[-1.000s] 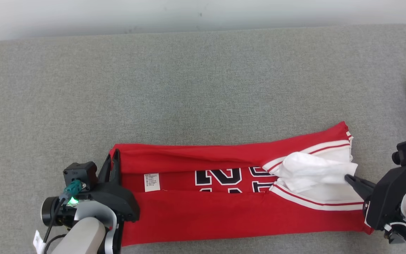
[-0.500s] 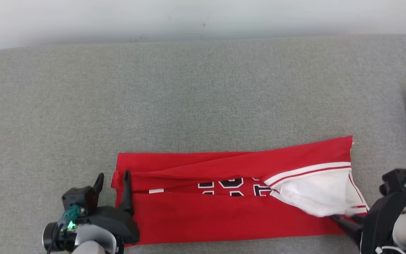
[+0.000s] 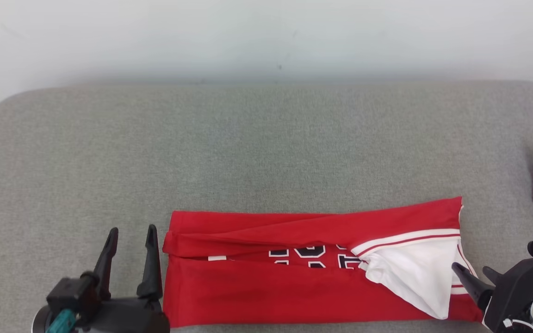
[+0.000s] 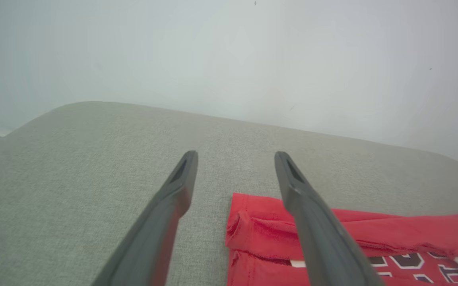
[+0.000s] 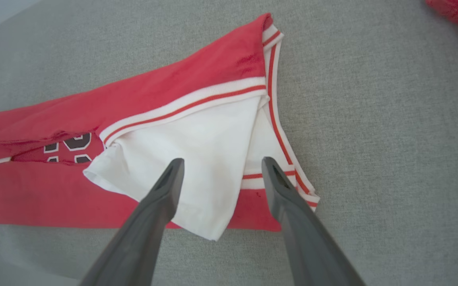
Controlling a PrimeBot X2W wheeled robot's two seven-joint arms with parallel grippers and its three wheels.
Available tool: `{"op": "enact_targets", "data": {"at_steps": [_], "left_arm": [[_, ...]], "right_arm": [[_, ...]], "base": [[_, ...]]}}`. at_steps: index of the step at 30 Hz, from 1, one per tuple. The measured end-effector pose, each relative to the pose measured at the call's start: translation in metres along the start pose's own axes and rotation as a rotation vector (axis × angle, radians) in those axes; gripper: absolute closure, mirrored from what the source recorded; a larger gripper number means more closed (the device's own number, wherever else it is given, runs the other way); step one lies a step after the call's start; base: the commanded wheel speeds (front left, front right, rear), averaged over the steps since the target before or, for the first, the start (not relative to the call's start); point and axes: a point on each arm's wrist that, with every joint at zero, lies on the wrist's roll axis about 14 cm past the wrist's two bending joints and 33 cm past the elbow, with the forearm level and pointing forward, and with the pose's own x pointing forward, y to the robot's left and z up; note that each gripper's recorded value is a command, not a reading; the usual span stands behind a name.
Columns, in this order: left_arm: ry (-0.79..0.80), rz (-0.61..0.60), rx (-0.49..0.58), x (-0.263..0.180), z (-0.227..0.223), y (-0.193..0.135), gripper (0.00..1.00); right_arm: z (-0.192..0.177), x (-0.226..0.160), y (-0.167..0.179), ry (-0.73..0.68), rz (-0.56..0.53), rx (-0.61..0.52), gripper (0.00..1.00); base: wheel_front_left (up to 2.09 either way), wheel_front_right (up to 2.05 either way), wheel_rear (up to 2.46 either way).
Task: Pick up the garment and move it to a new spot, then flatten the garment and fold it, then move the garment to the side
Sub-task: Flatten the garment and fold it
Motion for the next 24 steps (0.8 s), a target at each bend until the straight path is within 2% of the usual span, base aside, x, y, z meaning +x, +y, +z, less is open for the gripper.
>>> {"op": "enact_targets", "data": {"at_steps": [8,14,24], "left_arm": [[-0.093,0.003,0.005,-0.026,0.025,0.012,0.00],[-0.077,0.045,0.023,-0.041,0.019,0.028,0.00],[-0.055,0.083,0.039,-0.043,0.012,0.044,0.00]], "right_arm": [[0.014,0.006,-0.007,-0.077,-0.036,0.028,0.00],[0.022,0.019,-0.015,-0.101,-0.059,0.052,0.00],[0.000,0.052,-0.033,0.026,-0.121,0.062,0.00]], "base": [[0.00,0.00,0.00],[0.00,0.00,0.00],[0.00,0.00,0.00]]}}
